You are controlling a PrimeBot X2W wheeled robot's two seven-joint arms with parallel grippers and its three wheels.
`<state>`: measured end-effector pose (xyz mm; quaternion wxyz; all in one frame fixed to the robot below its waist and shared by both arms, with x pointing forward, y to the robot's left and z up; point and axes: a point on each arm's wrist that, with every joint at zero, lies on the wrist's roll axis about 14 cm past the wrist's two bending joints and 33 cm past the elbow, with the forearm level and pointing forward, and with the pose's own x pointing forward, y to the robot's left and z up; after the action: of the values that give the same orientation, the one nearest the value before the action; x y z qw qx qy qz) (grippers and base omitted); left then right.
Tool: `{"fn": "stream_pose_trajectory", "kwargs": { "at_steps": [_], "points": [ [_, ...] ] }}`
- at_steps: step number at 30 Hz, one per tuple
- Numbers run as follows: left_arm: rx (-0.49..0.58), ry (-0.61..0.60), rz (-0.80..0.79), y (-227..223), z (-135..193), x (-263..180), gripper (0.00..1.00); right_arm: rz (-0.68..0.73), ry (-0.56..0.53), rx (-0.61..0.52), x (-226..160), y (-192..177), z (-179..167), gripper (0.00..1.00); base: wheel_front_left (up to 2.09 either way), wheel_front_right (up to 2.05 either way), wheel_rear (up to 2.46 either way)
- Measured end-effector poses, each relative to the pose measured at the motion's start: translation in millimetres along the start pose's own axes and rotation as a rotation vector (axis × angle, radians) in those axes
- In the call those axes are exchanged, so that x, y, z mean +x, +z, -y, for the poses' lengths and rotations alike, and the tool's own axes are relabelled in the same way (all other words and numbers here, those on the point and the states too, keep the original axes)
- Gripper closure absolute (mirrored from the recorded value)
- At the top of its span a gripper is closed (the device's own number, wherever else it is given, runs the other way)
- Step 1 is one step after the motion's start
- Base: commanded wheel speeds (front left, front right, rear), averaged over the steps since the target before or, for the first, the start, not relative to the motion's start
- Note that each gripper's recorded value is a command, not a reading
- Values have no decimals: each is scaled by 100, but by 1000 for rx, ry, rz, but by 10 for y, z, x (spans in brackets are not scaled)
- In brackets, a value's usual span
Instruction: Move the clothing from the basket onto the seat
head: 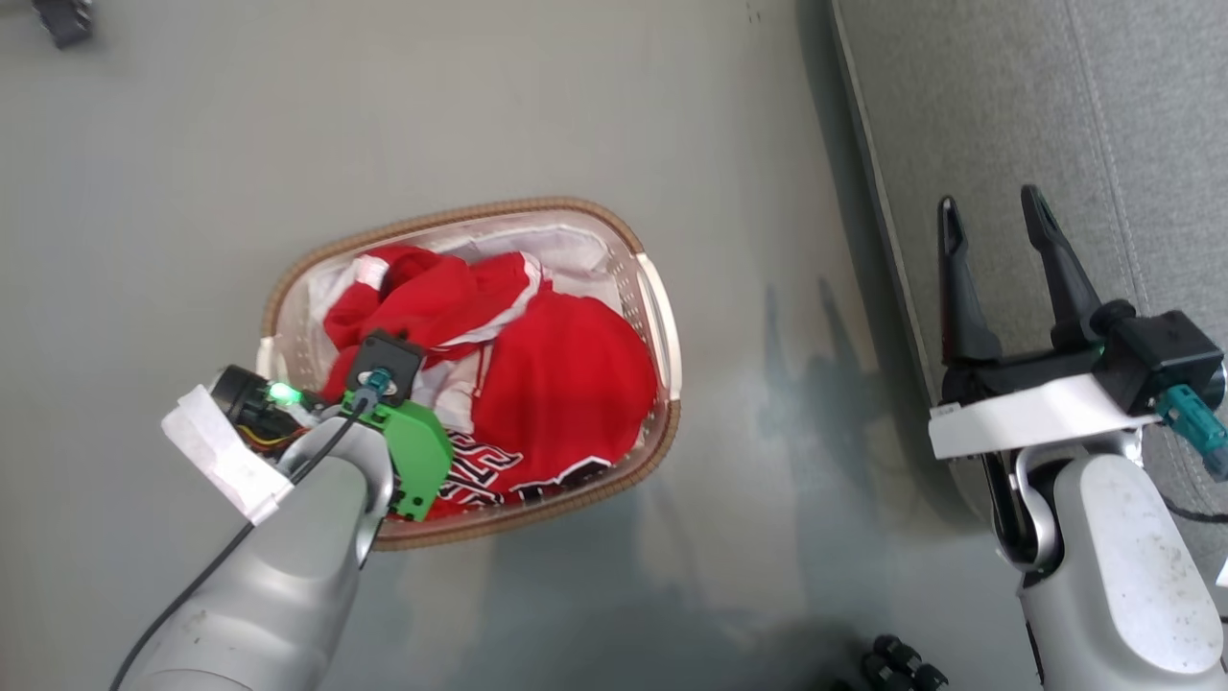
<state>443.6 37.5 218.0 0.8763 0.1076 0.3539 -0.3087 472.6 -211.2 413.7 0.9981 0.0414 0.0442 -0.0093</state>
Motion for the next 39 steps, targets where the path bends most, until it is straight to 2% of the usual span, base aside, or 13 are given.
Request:
{"fn": "stream_pose_trajectory", "kwargs": {
  "at_steps": [5,10,21,26,32,39],
  "points": [
    [-10,-9,125,446,76,-180,100,9,-3,-10,-131,103,-9,0,0,0,0],
    [24,-24,267,943,158,-439,100,23,7,-14,-293,219,-61,0,0,0,0],
    [173,-4,551,2122,250,-1263,100,91,51,-17,-737,553,-236,0,0,0,0],
    [291,-10,638,2596,405,-1701,100,147,103,-33,-880,755,-413,0,0,0,0],
    [345,-2,776,3233,478,-2302,100,227,138,-60,-961,1030,-531,0,0,0,0],
    [391,-17,876,3707,629,-2765,100,287,177,-69,-997,1239,-667,0,0,0,0]
  ]
}}
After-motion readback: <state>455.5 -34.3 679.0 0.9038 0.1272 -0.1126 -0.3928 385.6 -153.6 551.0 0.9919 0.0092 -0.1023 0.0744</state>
